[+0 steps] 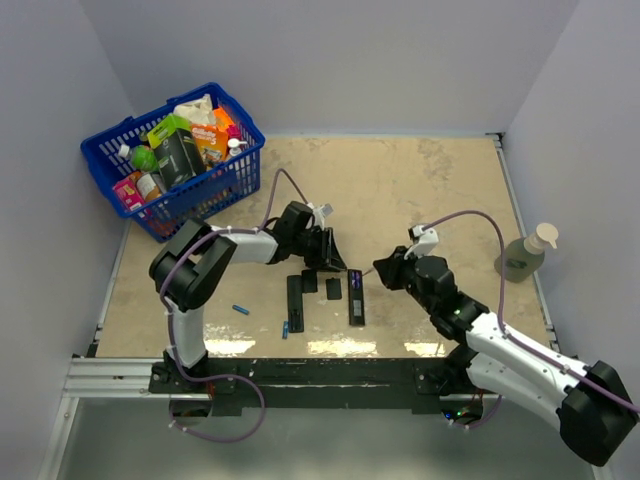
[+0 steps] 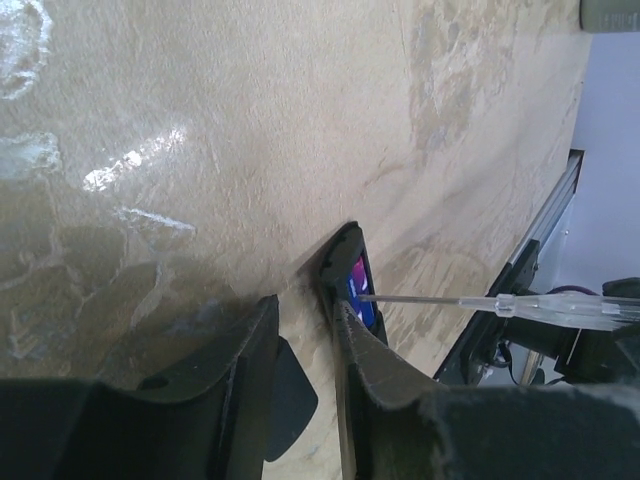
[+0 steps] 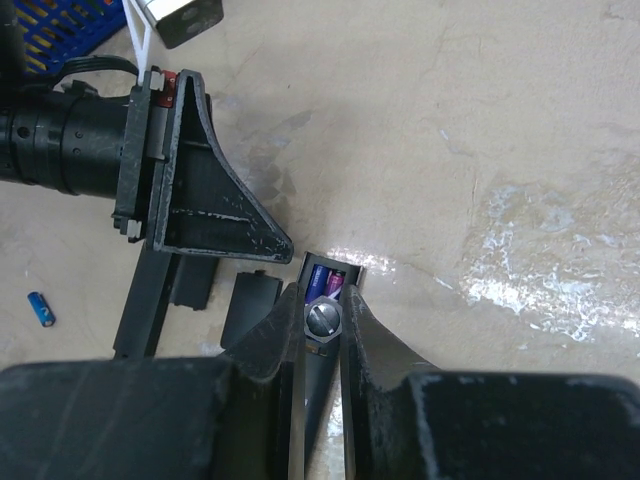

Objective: Unload the batteries from the remote control

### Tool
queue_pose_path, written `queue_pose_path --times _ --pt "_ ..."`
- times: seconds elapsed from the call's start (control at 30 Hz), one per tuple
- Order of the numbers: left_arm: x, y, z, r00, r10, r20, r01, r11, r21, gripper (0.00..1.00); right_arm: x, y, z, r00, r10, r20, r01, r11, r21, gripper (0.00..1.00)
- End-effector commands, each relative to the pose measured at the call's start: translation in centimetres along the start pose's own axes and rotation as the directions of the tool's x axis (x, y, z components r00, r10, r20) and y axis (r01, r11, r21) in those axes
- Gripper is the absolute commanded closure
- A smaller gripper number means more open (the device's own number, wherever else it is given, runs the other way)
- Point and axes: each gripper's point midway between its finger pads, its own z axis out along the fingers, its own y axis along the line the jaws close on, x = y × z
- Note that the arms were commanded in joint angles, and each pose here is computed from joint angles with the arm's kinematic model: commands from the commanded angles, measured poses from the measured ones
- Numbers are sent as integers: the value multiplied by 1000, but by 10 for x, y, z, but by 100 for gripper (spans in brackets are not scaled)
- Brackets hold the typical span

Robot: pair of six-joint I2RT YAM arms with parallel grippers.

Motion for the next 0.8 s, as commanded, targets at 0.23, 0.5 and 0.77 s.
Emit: queue_pose_path --times 0.23,0.5,0.77 --pt "4 -5 11 999 43 -17 -41 997 71 70 16 4 -2 999 27 -17 -28 998 -58 100" --pt "14 -2 13 998 44 -46 -40 996 81 72 12 -6 -4 997 69 39 -68 998 -14 100" --pt "17 -2 16 997 42 -63 -36 994 100 91 18 -8 -8 986 157 61 -155 987 -36 100"
